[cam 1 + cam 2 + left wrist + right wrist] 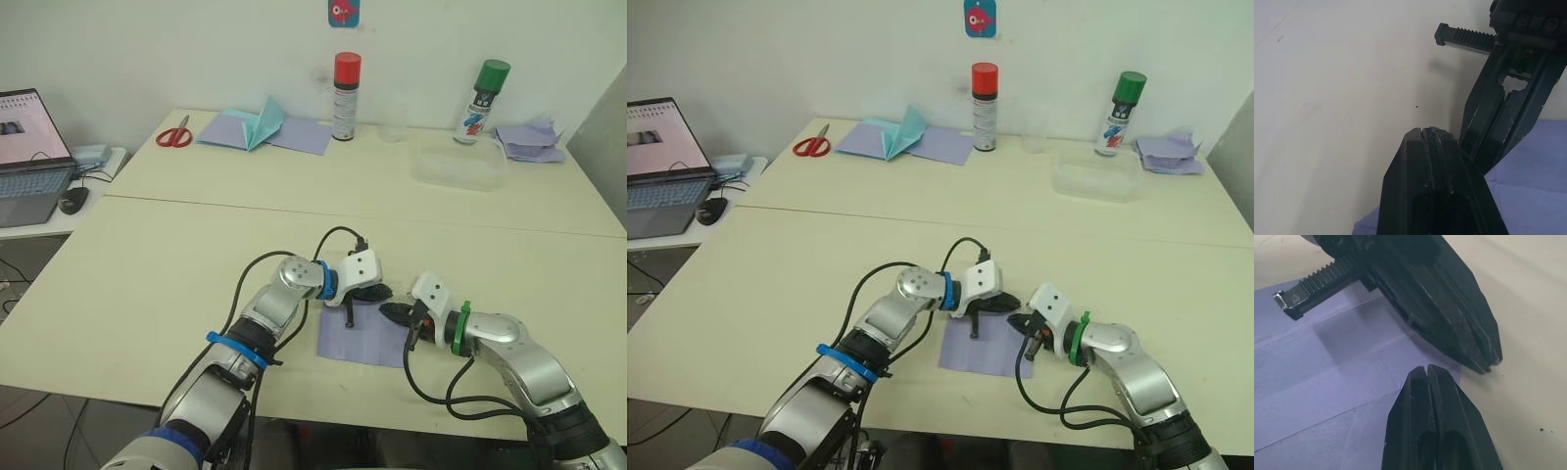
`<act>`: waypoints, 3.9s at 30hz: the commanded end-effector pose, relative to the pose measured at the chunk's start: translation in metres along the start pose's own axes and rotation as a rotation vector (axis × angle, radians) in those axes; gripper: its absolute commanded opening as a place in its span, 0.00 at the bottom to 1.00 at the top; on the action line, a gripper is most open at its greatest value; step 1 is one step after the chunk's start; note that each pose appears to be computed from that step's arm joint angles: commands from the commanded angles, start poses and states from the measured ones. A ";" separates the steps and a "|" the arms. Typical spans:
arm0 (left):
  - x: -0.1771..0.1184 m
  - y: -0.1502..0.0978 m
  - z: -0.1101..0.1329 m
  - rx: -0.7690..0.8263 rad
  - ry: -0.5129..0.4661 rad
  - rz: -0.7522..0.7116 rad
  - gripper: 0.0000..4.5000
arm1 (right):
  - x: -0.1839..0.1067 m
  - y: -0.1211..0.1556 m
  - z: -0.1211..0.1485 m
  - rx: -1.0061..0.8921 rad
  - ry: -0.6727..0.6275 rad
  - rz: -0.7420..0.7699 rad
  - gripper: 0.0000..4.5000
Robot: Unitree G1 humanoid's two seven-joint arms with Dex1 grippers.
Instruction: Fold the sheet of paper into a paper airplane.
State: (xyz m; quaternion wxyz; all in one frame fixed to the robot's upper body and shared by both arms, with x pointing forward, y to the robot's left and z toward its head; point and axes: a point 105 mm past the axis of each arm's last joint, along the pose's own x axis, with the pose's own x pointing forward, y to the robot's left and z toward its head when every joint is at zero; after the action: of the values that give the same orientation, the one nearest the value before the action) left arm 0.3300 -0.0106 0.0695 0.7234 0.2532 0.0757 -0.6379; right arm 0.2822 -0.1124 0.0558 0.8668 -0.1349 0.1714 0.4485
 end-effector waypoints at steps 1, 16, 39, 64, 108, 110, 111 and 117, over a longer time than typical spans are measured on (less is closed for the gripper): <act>0.001 0.001 -0.017 0.020 0.104 0.012 0.00 | -0.004 -0.005 -0.022 0.039 0.091 -0.033 0.01; -0.054 0.053 -0.043 -0.022 0.186 0.376 0.00 | 0.006 0.002 -0.021 0.035 0.086 -0.011 0.01; -0.095 -0.003 -0.023 -0.701 -0.217 0.431 0.73 | 0.018 0.002 -0.014 0.012 0.066 0.029 0.00; -0.106 0.004 -0.032 -0.591 -0.120 0.437 0.01 | 0.028 0.011 0.004 0.021 0.009 0.049 0.00; -0.068 -0.033 -0.049 -0.164 0.139 0.105 0.01 | 0.063 0.000 0.032 0.065 -0.064 0.062 0.00; -0.068 -0.032 -0.048 -0.161 0.138 0.109 0.01 | 0.065 -0.002 0.026 0.060 -0.033 0.053 0.00; -0.069 -0.032 -0.048 -0.158 0.137 0.109 0.01 | 0.066 -0.004 0.024 0.056 -0.022 0.047 0.00; -0.077 -0.035 -0.030 -0.149 0.051 0.089 0.01 | 0.068 -0.003 0.015 0.059 -0.004 0.044 0.00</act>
State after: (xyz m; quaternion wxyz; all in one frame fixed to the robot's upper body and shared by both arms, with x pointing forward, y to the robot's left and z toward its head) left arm 0.2976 0.0691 0.0659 0.7751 0.2302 0.1271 -0.5745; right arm 0.3264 -0.0502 0.0624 0.8617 -0.0971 0.1466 0.4760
